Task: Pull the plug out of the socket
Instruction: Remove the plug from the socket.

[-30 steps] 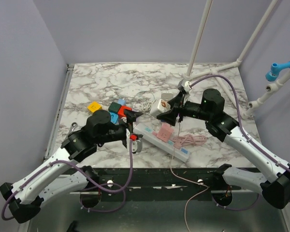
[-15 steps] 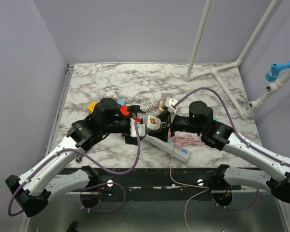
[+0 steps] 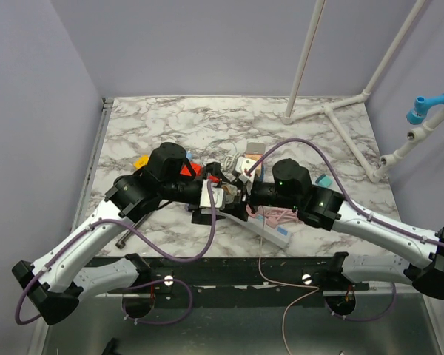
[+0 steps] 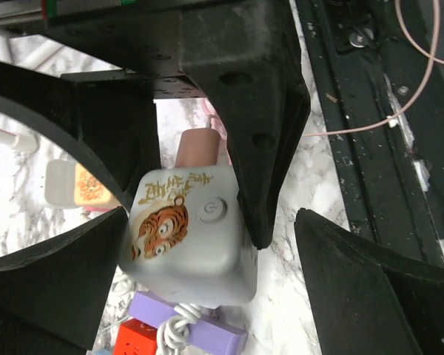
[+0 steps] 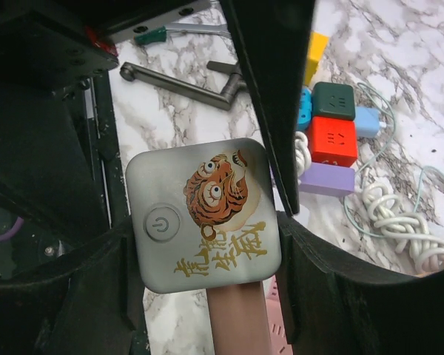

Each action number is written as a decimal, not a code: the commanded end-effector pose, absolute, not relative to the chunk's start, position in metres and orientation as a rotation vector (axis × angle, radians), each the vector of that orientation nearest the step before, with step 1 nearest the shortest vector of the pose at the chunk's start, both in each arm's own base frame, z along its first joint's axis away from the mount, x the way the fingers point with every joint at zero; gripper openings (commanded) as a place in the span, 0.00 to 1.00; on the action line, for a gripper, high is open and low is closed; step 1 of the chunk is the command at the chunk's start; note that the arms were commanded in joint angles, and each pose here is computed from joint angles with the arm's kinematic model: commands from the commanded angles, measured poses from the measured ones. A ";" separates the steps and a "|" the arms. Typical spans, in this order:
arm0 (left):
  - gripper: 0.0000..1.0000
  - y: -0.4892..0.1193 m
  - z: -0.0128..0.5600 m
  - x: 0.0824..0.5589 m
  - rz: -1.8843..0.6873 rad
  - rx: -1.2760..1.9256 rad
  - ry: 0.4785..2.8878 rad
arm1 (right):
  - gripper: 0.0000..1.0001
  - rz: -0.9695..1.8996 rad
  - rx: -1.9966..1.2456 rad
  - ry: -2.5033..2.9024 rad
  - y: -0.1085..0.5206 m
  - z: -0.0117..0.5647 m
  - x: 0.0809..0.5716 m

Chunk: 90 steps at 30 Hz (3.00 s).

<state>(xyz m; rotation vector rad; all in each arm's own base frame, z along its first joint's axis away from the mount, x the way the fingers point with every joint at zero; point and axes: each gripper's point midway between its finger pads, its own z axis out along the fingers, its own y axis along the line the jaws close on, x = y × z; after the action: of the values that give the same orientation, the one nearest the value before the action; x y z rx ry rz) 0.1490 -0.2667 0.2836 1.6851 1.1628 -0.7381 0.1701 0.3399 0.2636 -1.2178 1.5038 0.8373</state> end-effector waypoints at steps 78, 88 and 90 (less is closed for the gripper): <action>0.00 -0.242 0.313 0.136 -0.680 1.778 1.040 | 0.34 0.749 -1.291 1.270 0.345 0.279 0.154; 0.00 -0.233 0.324 0.147 -0.607 1.730 1.049 | 0.01 0.609 -1.244 1.332 0.320 0.255 0.169; 0.00 -0.228 0.325 0.148 -0.585 1.725 1.055 | 0.01 0.563 -1.238 1.352 0.311 0.247 0.172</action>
<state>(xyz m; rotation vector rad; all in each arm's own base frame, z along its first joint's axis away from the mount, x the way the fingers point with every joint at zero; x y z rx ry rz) 0.1413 -0.2302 0.2885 1.7968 1.1789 -0.6672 0.1627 0.3308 0.2646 -1.2751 1.2953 0.6680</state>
